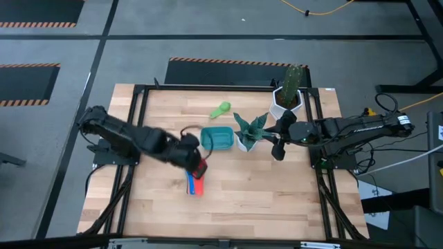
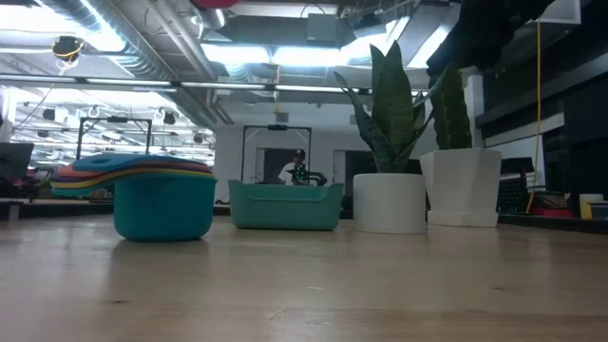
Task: Nest measuring cups in basket
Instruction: Stack the red measuring cup on top of the blue measuring cup
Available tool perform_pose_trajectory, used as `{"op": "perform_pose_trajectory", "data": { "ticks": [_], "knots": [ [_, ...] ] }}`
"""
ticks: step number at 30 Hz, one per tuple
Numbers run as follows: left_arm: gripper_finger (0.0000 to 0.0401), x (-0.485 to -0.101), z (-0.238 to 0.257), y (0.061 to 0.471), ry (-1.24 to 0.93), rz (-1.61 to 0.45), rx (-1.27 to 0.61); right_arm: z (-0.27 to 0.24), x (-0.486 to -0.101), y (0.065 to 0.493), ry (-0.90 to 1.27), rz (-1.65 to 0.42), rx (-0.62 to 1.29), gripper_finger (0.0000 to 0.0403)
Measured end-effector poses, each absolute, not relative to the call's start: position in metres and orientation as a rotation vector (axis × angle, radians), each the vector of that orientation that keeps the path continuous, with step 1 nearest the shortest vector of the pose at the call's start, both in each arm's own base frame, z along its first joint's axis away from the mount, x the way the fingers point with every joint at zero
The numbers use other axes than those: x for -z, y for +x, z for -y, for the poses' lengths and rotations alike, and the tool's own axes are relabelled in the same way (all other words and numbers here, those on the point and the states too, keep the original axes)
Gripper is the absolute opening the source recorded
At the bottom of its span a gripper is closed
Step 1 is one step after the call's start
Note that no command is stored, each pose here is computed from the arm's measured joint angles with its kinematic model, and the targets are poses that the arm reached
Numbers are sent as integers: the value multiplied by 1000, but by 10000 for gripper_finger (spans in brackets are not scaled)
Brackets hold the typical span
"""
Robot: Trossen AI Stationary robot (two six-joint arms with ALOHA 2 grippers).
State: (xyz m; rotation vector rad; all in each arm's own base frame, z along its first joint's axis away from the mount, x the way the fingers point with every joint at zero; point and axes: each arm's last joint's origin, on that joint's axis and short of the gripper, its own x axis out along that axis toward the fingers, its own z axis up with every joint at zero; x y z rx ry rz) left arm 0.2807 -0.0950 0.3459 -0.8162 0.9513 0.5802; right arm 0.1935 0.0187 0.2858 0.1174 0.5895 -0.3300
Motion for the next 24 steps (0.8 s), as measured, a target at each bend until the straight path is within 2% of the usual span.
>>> {"op": "perform_pose_trajectory", "data": {
  "ticks": [4,11,24],
  "knots": [
    [4,-341,119,276,-823,-916,-620,-19,-284,195,114,-602,331,136],
    [6,-316,140,279,-766,-995,-700,-20,-278,201,105,-629,335,136],
    [8,-275,130,303,-674,-1143,-867,-21,-268,212,91,-671,341,136]
  ]
}}
